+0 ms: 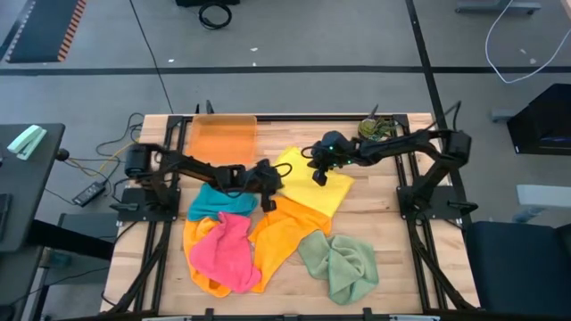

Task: Fold microfiber towels
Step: Fold the yellow towel

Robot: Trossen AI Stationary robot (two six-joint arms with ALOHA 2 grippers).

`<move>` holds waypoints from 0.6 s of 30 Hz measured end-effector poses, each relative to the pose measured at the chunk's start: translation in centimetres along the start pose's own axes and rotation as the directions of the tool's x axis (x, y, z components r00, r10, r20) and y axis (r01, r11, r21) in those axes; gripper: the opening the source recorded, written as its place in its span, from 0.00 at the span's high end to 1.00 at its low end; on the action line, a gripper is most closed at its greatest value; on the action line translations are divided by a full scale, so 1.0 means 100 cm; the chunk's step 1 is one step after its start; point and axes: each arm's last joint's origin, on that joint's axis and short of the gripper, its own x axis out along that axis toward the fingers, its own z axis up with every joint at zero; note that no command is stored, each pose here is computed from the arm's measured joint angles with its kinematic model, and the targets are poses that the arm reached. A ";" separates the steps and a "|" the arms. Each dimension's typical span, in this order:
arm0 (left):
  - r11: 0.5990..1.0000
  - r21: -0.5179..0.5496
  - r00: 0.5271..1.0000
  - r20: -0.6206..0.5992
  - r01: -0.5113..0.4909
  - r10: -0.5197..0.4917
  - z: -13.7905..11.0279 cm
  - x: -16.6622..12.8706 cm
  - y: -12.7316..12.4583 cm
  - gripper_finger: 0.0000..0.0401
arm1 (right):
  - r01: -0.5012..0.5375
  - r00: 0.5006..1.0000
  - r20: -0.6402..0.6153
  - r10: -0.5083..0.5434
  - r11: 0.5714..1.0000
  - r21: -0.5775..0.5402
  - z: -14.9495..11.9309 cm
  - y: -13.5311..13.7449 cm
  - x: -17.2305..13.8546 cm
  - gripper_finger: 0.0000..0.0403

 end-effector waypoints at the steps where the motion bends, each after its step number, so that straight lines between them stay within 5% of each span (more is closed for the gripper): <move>1: 1.000 0.020 0.999 0.042 -0.005 0.004 0.011 -0.005 -0.004 0.99 | -0.001 1.000 0.003 0.001 1.000 -0.007 0.001 0.000 -0.002 1.00; 8: 0.999 -0.027 0.987 0.157 0.040 -0.035 0.045 -0.006 -0.037 0.98 | -0.064 0.998 -0.021 0.062 0.996 -0.070 -0.002 0.002 0.001 1.00; 13: 0.984 -0.118 0.985 0.124 0.133 -0.118 0.025 0.024 -0.081 0.97 | -0.097 0.993 -0.076 0.090 0.990 -0.104 -0.009 0.006 0.005 1.00; 18: 0.981 -0.170 0.986 0.147 0.097 -0.072 0.026 0.054 -0.118 0.99 | -0.083 0.990 -0.119 0.069 0.990 -0.118 -0.014 0.011 0.005 1.00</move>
